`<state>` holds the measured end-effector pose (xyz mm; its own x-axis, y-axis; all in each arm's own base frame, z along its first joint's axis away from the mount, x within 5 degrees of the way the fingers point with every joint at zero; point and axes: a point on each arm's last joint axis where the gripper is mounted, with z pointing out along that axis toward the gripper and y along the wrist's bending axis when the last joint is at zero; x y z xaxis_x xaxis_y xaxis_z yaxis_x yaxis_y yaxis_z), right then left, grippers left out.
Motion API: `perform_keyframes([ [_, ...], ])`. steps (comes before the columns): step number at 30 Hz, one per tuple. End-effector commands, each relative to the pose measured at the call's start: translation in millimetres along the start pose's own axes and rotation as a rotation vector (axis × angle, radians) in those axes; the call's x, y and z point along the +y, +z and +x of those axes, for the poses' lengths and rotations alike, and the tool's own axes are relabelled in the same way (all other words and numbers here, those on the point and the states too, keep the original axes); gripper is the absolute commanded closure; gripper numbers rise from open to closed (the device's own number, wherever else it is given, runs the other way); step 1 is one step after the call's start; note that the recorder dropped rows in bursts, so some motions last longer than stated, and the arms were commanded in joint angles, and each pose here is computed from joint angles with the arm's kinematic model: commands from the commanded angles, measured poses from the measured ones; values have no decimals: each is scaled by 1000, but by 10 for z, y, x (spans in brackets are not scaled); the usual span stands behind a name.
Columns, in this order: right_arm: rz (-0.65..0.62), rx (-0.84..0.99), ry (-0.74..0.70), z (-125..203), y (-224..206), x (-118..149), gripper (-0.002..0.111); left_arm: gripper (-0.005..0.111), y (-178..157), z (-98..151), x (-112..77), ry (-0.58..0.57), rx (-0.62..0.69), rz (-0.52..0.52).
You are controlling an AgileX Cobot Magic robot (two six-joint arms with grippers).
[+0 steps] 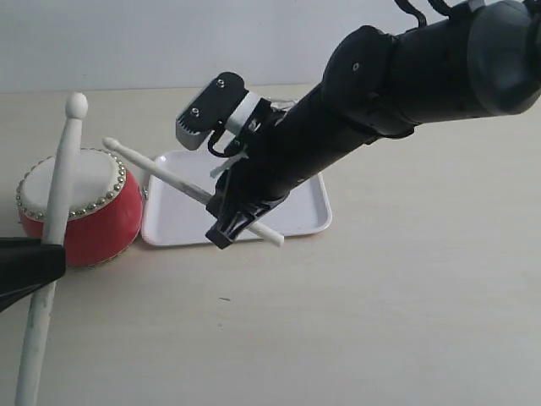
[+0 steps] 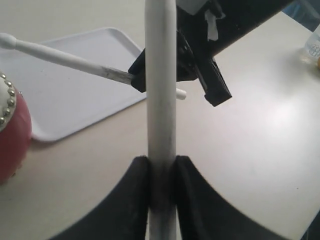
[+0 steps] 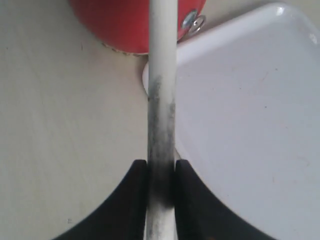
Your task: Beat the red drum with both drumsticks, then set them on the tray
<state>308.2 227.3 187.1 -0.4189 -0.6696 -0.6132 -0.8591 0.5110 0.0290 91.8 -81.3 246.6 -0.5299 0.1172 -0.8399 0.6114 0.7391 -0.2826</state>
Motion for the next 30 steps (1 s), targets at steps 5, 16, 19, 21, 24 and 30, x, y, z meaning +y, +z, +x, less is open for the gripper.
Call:
perform_keyframes([
  [5,-64,-88,2,-465,-266,-6,108,107,-106,-307,-30,72,-82,-46],
  [16,165,201,-35,-556,-578,-246,108,107,-355,-932,322,258,257,-618],
  [19,167,253,-113,-557,-561,-159,108,107,-205,-970,395,371,387,-632],
  [21,154,287,-227,-584,-525,-19,108,107,-52,-931,457,414,492,-623],
  [24,154,285,-384,-675,-456,237,108,107,139,-839,565,420,660,-638],
  [30,249,281,-565,-779,-379,436,108,107,396,-718,693,406,827,-653],
])
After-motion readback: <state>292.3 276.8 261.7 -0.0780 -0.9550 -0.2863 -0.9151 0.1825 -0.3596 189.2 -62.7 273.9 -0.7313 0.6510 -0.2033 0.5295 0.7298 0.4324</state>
